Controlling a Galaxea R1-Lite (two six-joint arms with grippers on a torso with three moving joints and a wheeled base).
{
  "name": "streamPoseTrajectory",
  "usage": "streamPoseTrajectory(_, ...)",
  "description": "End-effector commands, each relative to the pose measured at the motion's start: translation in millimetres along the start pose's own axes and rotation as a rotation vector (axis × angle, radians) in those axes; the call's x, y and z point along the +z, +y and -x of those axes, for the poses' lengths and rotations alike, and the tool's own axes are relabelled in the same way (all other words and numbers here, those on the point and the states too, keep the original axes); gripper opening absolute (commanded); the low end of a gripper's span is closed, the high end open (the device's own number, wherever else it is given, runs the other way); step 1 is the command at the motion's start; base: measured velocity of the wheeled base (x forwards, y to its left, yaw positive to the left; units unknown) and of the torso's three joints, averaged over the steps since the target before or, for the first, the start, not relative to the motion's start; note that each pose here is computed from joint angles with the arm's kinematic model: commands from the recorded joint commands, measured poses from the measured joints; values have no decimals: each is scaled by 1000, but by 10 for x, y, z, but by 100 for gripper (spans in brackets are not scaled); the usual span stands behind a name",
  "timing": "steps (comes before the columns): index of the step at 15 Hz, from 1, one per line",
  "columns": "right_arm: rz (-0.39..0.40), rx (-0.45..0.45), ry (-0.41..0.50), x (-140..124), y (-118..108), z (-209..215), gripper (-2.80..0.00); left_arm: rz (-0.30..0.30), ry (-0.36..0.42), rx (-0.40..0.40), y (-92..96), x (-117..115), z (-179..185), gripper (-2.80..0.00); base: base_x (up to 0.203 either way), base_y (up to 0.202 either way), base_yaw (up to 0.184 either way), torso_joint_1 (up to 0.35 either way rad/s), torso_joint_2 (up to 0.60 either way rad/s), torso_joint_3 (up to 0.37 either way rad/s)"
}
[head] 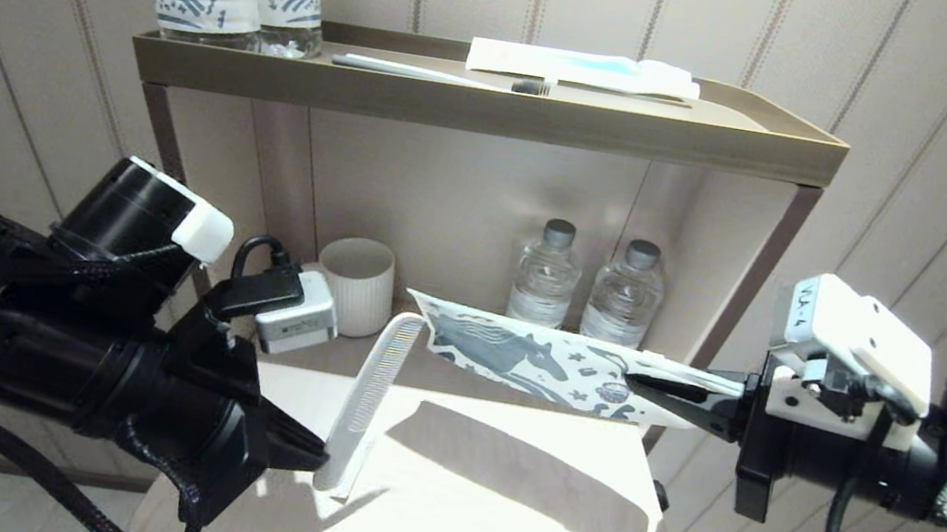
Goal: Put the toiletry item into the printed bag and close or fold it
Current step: Place the comb on the table
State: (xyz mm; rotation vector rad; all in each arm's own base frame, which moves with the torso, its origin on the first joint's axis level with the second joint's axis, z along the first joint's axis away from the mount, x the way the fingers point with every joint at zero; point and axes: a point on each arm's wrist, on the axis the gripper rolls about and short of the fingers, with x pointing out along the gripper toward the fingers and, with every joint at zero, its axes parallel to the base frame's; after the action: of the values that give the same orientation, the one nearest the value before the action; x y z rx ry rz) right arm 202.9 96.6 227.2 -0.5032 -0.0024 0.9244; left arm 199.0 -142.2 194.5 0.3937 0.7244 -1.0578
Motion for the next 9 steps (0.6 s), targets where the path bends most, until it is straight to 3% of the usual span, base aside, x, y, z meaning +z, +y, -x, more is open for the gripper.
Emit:
streamPoseTrajectory(1, 15, -10, -21, 53, 5, 61, -280, 27, 57, -16, 76, -60, -165, -280, 0, 0, 0, 0, 0, 0)
streamPoseTrajectory(3, 16, -17, -30, 78, 0, 85, -280, 37, 102, -26, 128, -99, -304, -280, 0, 0, 0, 0, 0, 0)
streamPoseTrajectory(9, 12, -46, -66, 152, -70, 203, -280, 44, 125, -32, 163, -110, -390, -280, 0, 0, 0, 0, 0, 0)
